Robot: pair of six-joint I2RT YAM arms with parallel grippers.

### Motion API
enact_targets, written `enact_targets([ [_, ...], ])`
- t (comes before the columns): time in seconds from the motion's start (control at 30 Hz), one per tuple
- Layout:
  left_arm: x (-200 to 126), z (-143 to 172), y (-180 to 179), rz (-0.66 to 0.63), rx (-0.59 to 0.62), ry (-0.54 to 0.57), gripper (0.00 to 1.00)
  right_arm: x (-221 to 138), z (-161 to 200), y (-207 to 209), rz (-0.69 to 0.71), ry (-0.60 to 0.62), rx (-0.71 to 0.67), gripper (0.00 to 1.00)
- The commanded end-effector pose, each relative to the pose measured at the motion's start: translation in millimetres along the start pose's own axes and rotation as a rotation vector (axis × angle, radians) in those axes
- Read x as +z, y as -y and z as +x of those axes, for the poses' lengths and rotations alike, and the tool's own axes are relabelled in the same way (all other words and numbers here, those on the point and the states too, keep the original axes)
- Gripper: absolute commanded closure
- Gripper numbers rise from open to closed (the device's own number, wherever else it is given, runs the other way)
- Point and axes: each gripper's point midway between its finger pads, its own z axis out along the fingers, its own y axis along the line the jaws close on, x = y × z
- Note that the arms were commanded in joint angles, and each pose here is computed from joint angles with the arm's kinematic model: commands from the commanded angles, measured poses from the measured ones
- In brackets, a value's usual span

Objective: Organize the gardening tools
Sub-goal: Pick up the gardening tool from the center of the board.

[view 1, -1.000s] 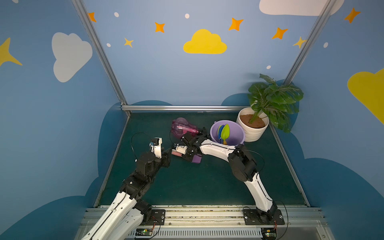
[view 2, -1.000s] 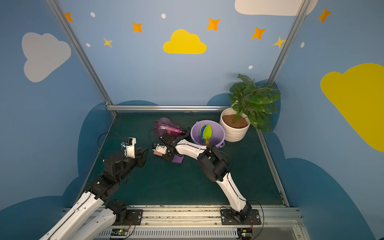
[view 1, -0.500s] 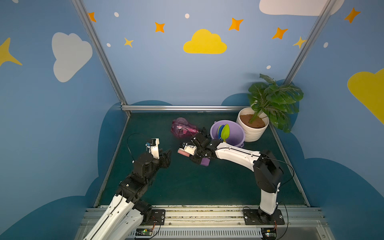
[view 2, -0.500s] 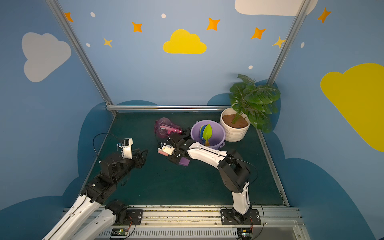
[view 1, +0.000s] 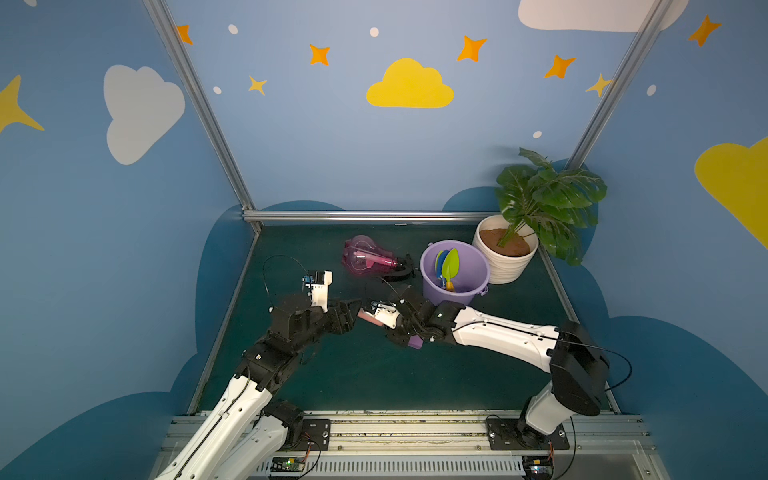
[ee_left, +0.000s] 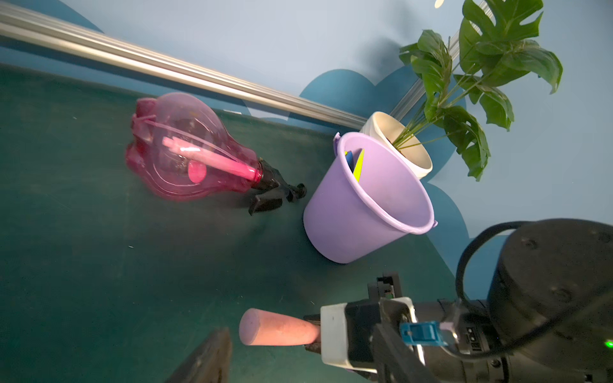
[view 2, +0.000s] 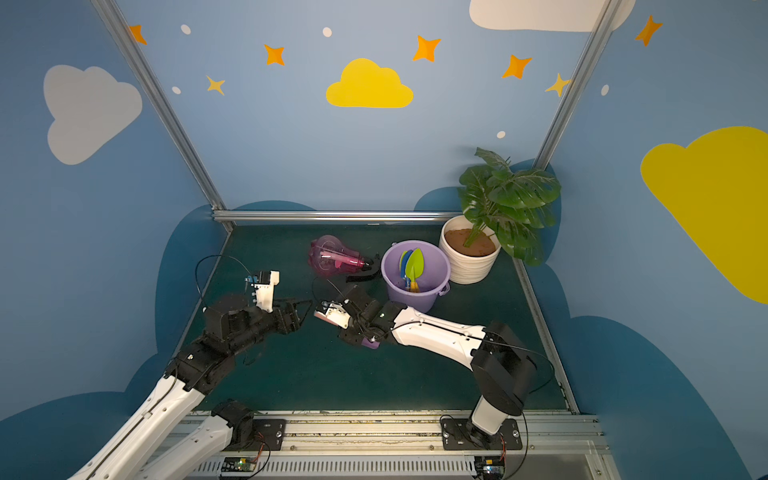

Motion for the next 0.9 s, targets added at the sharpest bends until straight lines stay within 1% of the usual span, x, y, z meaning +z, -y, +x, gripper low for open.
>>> enact_targets([
  [0.0, -1, -3, 17, 0.092, -0.030, -0.017, 0.28, -19, -19, 7, 0.064, 0.120, 0.027, 0.97],
  [0.13, 4, 2, 22, 0.144, -0.055, -0.040, 0.27, -37, -22, 5, 0.080, 0.196, 0.026, 0.99],
  [0.3, 17, 12, 26, 0.195, -0.097, -0.102, 0.28, -49, -24, 1, 0.080, 0.255, 0.019, 0.99],
  [0.47, 27, 18, 28, 0.228, -0.133, -0.139, 0.30, -57, -27, -3, 0.083, 0.299, 0.006, 0.99],
  [0.53, 32, 23, 30, 0.250, -0.144, -0.159, 0.34, -59, -27, -4, 0.084, 0.309, 0.001, 0.99],
  [0.7, 38, 31, 27, 0.256, -0.162, -0.182, 0.42, -60, -28, -8, 0.079, 0.320, -0.013, 0.99],
  [0.87, 41, 33, 29, 0.281, -0.167, -0.189, 0.54, -58, -29, -11, 0.071, 0.321, -0.026, 0.98],
])
